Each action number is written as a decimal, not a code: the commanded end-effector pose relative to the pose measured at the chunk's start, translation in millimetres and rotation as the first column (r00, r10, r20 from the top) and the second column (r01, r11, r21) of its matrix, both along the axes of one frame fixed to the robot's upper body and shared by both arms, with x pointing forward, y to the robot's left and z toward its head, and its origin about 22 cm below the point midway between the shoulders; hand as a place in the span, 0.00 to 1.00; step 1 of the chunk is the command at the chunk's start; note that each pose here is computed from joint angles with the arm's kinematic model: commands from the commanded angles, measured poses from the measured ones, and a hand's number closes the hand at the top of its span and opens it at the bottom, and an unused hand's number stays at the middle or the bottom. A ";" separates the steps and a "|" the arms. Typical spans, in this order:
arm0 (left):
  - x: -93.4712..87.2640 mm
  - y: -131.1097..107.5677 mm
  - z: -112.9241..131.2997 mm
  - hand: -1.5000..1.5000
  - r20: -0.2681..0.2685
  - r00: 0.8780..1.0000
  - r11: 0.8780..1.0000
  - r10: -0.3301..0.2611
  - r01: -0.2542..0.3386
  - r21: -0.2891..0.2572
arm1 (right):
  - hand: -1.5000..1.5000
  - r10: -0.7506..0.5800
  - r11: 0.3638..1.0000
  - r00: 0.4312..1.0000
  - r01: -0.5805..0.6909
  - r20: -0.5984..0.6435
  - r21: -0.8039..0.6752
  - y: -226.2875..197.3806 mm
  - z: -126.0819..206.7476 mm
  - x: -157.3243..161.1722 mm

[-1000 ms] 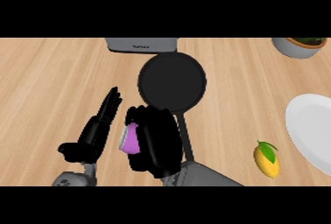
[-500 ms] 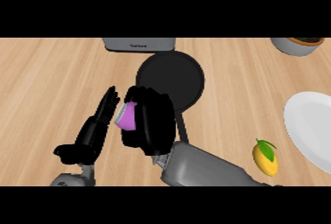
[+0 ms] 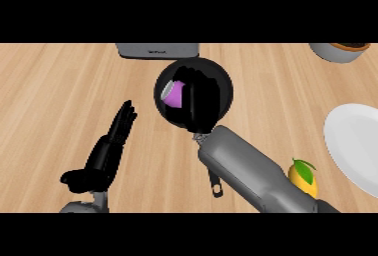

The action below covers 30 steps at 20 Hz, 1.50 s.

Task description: Pick the can from the plate and place it in the pan

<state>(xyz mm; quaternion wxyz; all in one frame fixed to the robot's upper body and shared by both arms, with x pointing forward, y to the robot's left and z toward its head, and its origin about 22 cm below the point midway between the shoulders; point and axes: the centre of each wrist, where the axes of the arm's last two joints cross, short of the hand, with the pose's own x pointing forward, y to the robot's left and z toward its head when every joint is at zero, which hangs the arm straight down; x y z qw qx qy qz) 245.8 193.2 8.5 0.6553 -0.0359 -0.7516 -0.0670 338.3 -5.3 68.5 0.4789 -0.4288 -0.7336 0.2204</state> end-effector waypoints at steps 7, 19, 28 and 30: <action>6.7 1.9 4.1 0.50 0.006 1.000 1.000 -0.016 0.016 0.003 | 1.00 -0.104 0.991 0.991 0.095 0.087 0.096 -53.4 -6.4 67.0; 9.8 -14.1 6.4 0.50 0.010 0.997 0.997 -0.074 0.074 -0.018 | 0.00 0.125 0.988 0.876 -0.070 -0.465 0.135 -66.9 -20.6 80.2; 8.9 -8.2 -2.7 0.50 0.015 0.998 0.998 -0.059 0.059 0.003 | 0.00 0.170 0.907 0.976 -0.099 -0.140 0.408 -81.4 -11.7 86.8; 4.1 -8.7 7.3 0.50 0.018 0.999 0.999 -0.034 0.034 -0.006 | 0.00 0.175 0.875 0.969 -0.072 -0.174 0.479 -94.4 -33.4 80.3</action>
